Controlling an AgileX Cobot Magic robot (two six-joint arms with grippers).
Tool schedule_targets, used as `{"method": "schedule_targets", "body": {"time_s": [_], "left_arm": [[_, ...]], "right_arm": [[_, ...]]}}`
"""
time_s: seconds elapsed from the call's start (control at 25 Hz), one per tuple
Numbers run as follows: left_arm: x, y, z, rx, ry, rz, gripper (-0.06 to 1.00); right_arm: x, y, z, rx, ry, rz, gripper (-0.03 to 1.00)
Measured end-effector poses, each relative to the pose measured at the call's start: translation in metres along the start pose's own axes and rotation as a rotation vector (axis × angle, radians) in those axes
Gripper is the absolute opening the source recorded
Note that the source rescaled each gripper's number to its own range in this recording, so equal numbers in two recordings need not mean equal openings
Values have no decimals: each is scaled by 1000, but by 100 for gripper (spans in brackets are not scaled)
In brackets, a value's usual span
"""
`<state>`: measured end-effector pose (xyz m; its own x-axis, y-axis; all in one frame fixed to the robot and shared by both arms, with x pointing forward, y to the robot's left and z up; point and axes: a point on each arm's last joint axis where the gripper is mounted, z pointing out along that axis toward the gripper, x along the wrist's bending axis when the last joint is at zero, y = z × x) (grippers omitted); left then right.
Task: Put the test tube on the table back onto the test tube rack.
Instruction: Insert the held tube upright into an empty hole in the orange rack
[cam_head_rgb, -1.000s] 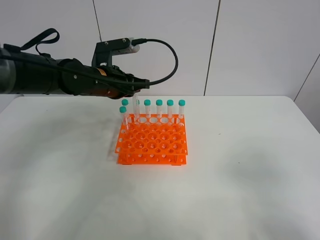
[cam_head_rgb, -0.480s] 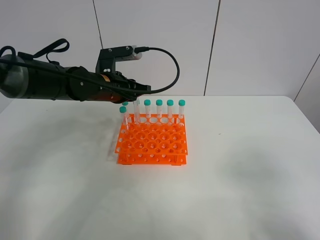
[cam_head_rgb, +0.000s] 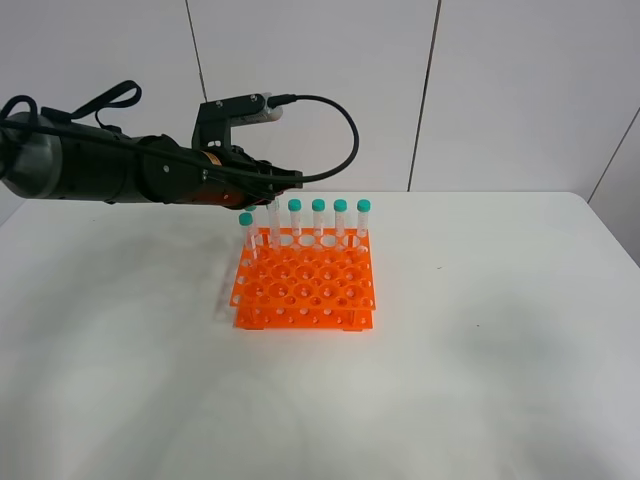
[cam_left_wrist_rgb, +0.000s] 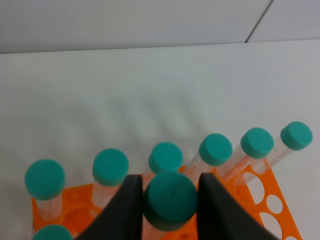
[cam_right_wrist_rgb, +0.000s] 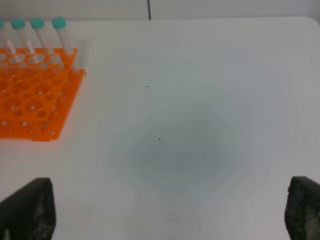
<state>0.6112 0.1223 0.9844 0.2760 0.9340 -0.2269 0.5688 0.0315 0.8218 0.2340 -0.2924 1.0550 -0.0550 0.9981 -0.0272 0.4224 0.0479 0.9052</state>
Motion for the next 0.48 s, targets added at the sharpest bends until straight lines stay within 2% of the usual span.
{"method": "schedule_targets", "body": {"time_s": [0.48], "left_arm": [[2,1,0,-2,5,-9,1]], "right_arm": [[0,0,0,0,0,0,100]]}}
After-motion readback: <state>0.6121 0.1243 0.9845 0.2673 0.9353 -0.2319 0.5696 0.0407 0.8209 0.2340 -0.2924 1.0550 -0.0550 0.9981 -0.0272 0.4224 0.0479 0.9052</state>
